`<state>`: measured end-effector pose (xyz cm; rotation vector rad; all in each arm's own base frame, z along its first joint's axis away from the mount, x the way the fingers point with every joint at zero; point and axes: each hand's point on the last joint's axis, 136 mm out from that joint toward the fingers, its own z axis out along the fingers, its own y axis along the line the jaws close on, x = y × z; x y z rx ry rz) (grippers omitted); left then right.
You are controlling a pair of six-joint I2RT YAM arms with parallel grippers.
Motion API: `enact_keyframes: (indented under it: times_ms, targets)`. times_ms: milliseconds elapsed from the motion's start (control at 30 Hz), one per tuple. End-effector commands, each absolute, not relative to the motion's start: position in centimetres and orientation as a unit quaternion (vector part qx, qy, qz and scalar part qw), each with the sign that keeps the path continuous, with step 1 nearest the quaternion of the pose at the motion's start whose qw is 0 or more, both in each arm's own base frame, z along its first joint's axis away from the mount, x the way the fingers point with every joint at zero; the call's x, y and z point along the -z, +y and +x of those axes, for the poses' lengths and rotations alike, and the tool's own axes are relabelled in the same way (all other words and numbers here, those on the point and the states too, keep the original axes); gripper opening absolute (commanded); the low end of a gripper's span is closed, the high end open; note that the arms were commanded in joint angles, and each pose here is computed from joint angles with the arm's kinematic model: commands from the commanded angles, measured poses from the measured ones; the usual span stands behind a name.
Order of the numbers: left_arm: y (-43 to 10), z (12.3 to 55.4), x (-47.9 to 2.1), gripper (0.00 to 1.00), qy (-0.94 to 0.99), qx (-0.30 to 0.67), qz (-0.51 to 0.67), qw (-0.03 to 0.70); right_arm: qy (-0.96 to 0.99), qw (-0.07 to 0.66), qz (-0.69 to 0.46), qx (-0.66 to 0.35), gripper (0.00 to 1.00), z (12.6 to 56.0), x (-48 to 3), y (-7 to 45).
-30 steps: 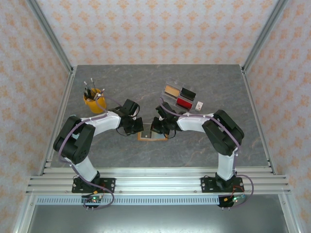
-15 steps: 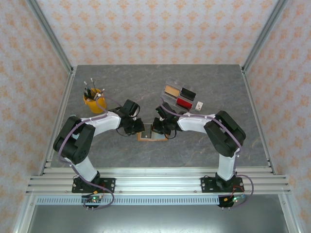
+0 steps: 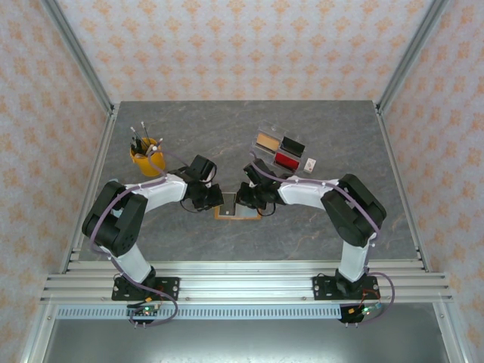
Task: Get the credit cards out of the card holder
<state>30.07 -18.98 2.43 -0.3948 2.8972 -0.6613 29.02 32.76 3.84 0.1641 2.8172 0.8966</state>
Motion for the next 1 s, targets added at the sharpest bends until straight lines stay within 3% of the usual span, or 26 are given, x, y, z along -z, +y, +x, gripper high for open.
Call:
enact_keyframes:
  times_ms: [0,133,967]
  targets:
    - [-18.2,28.9,-1.2,0.14,0.968,0.206,-0.131,0.051,0.945,0.094,0.060,-0.306,0.19,30.0,-3.9,33.2]
    - [-18.0,28.7,-1.0,0.14,0.970,0.201,-0.131,0.050,0.951,0.091,0.068,-0.289,0.25,30.0,-3.0,32.8]
    - [-18.0,28.6,-0.5,0.12,0.971,0.199,-0.127,0.042,0.934,0.104,0.010,-0.343,0.18,30.5,-4.5,35.1]
